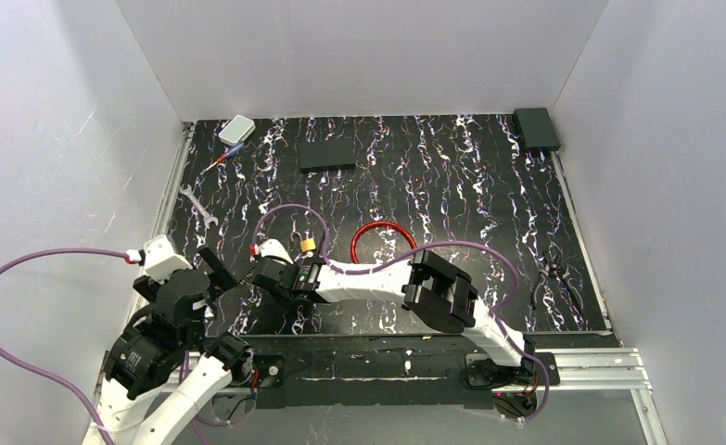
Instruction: Unlock with the key
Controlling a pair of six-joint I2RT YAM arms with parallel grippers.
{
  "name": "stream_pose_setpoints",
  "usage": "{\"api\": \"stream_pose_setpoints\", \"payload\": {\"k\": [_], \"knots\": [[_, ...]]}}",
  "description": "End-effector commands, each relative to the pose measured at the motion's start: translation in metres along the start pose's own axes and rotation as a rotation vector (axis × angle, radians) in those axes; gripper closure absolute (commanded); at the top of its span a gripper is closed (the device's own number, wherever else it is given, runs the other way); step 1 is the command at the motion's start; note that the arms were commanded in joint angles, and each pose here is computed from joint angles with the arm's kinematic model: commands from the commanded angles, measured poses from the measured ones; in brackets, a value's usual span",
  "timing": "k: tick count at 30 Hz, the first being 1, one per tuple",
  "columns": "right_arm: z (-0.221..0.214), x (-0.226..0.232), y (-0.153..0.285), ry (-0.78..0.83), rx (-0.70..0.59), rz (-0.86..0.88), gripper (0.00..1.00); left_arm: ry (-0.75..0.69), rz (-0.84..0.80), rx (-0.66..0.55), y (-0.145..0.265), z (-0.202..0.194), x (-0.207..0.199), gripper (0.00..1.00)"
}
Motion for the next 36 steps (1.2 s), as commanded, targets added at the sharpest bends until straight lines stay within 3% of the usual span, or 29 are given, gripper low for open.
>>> {"api": "stream_pose_setpoints", "payload": {"k": [1,4,12,21,36], "knots": [[-0.001,0.004,-0.007,-0.006,0.000,-0.020,0.53,-0.015,0.038,-0.014,-0.002,0.000,0.005,0.02],[-0.007,0.002,-0.010,0.000,0.017,-0.031,0.60,-0.016,0.039,-0.015,-0.002,0.000,0.005,0.02],[-0.019,-0.004,-0.011,0.014,0.045,-0.056,0.65,-0.022,0.041,-0.012,-0.002,0.000,0.005,0.02],[-0.020,-0.005,-0.006,0.014,0.042,-0.039,0.98,-0.025,0.044,-0.010,-0.003,0.000,0.004,0.02],[0.012,0.003,0.045,-0.045,-0.097,0.095,0.99,-0.035,0.041,0.007,-0.005,0.000,0.001,0.02]]}}
Point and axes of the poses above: each gripper's point midway between its finger pads, its own y axis back along the fingers, its own x axis along the line the jaws close on, z = x × y, the point moved 5 cm from there along y, back along the fingers, and after that the axes turned 10 degrees about -y, right-handed, at the moved point
